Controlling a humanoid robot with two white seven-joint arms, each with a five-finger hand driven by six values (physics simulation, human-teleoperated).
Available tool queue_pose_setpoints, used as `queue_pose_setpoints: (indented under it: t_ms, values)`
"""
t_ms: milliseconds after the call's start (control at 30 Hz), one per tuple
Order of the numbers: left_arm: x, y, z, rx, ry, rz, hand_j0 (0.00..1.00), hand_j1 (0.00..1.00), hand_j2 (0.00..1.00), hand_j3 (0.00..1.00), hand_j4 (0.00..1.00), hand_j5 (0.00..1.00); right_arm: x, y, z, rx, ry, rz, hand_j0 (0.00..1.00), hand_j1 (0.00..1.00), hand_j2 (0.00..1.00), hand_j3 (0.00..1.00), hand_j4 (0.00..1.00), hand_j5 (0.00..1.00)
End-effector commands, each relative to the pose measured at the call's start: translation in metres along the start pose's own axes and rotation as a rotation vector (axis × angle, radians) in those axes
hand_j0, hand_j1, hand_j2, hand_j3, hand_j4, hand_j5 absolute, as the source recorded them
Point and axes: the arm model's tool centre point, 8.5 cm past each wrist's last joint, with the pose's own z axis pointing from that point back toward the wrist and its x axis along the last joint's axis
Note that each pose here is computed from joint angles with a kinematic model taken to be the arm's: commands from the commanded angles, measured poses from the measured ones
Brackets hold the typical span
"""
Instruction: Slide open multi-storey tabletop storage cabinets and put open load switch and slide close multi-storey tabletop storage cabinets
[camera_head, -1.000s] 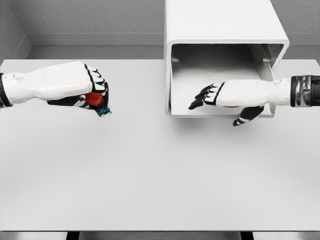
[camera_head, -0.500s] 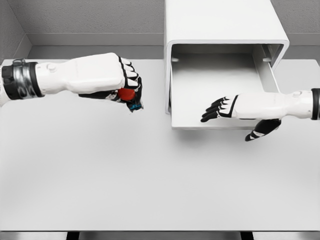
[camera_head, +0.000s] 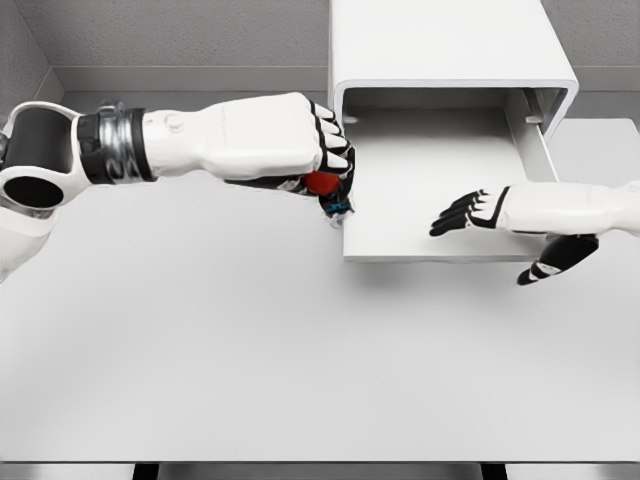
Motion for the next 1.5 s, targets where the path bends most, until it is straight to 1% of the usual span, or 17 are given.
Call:
queue_pose_setpoints:
  t_ms: [0, 67, 167, 267, 333, 400, 567, 667, 700, 767, 867, 1100, 1200, 1267, 1333, 1400, 1467]
  values:
    - [-0.002, 0.0, -0.013, 0.02, -0.008, 0.01, 0.38, 0.38, 0.38, 0.38, 0.38, 0.38, 0.0, -0.001, 0.005, -0.003, 0.009, -0.006, 1.0, 1.0, 1.0, 1.0, 1.0, 1.0]
    - [-0.002, -0.003, -0.026, 0.012, -0.028, 0.018, 0.39, 0.39, 0.39, 0.39, 0.39, 0.39, 0.001, -0.001, 0.006, -0.002, 0.011, -0.004, 1.0, 1.0, 1.0, 1.0, 1.0, 1.0]
    - [-0.008, -0.005, -0.043, 0.025, -0.027, 0.031, 0.39, 0.39, 0.39, 0.39, 0.39, 0.39, 0.001, -0.001, 0.009, 0.0, 0.02, -0.003, 1.0, 1.0, 1.0, 1.0, 1.0, 1.0]
    - [-0.011, -0.012, -0.06, 0.007, -0.037, 0.046, 0.39, 0.39, 0.39, 0.39, 0.39, 0.39, 0.0, -0.001, 0.013, 0.003, 0.031, -0.001, 1.0, 1.0, 1.0, 1.0, 1.0, 1.0]
    - [-0.017, -0.021, -0.07, -0.01, -0.018, 0.057, 0.39, 0.39, 0.39, 0.39, 0.39, 0.39, 0.0, -0.001, 0.013, 0.002, 0.029, -0.003, 1.0, 1.0, 1.0, 1.0, 1.0, 1.0]
    - [-0.022, -0.03, -0.078, -0.029, -0.004, 0.069, 0.39, 0.39, 0.39, 0.39, 0.39, 0.39, 0.0, -0.001, 0.014, 0.004, 0.033, -0.002, 1.0, 1.0, 1.0, 1.0, 1.0, 1.0]
    - [-0.036, -0.036, -0.085, -0.051, 0.031, 0.086, 0.39, 0.39, 0.39, 0.39, 0.39, 0.39, -0.001, -0.003, 0.022, 0.003, 0.054, 0.002, 1.0, 1.0, 1.0, 1.0, 1.0, 1.0]
    - [-0.035, -0.038, -0.089, -0.055, 0.026, 0.089, 0.41, 0.41, 0.41, 0.41, 0.41, 0.41, -0.001, -0.003, 0.026, 0.006, 0.064, 0.002, 1.0, 1.0, 1.0, 1.0, 1.0, 1.0]
    - [-0.034, -0.038, -0.09, -0.052, 0.024, 0.089, 0.46, 0.46, 0.46, 0.46, 0.46, 0.46, -0.001, -0.003, 0.026, 0.006, 0.064, 0.002, 1.0, 1.0, 1.0, 1.0, 1.0, 1.0]
    - [-0.032, -0.038, -0.092, -0.051, 0.016, 0.09, 0.65, 0.65, 0.65, 0.65, 0.65, 0.65, -0.001, -0.003, 0.026, 0.005, 0.064, 0.004, 1.0, 1.0, 1.0, 1.0, 1.0, 1.0]
    - [-0.031, -0.039, -0.092, -0.053, 0.011, 0.092, 0.81, 0.81, 0.81, 0.81, 0.81, 0.81, -0.001, -0.004, 0.026, 0.004, 0.063, 0.007, 1.0, 1.0, 1.0, 1.0, 1.0, 1.0]
    - [-0.03, -0.041, -0.093, -0.054, 0.01, 0.096, 0.83, 0.83, 0.83, 0.83, 0.83, 0.83, 0.0, -0.004, 0.025, 0.004, 0.06, 0.008, 1.0, 1.0, 1.0, 1.0, 1.0, 1.0]
    - [-0.03, -0.041, -0.092, -0.053, 0.01, 0.099, 1.0, 1.0, 1.0, 1.0, 1.0, 1.0, 0.0, -0.004, 0.025, 0.005, 0.06, 0.007, 1.0, 1.0, 1.0, 1.0, 1.0, 1.0]
    - [-0.024, -0.033, -0.089, -0.023, -0.019, 0.106, 1.0, 1.0, 1.0, 1.0, 1.0, 1.0, 0.0, -0.004, 0.025, 0.005, 0.06, 0.007, 1.0, 1.0, 1.0, 1.0, 1.0, 1.0]
    - [-0.023, -0.027, -0.081, -0.013, -0.026, 0.105, 1.0, 1.0, 1.0, 1.0, 1.0, 1.0, 0.0, -0.004, 0.025, 0.003, 0.059, 0.007, 1.0, 1.0, 1.0, 1.0, 1.0, 1.0]
    - [-0.016, -0.011, -0.067, 0.01, -0.053, 0.085, 1.0, 1.0, 1.0, 1.0, 1.0, 1.0, 0.0, -0.004, 0.025, 0.004, 0.06, 0.008, 1.0, 1.0, 1.0, 1.0, 1.0, 1.0]
    - [-0.013, -0.002, -0.05, 0.024, -0.067, 0.09, 1.0, 1.0, 1.0, 1.0, 1.0, 1.0, 0.0, -0.004, 0.025, 0.003, 0.061, 0.006, 1.0, 1.0, 1.0, 1.0, 1.0, 1.0]
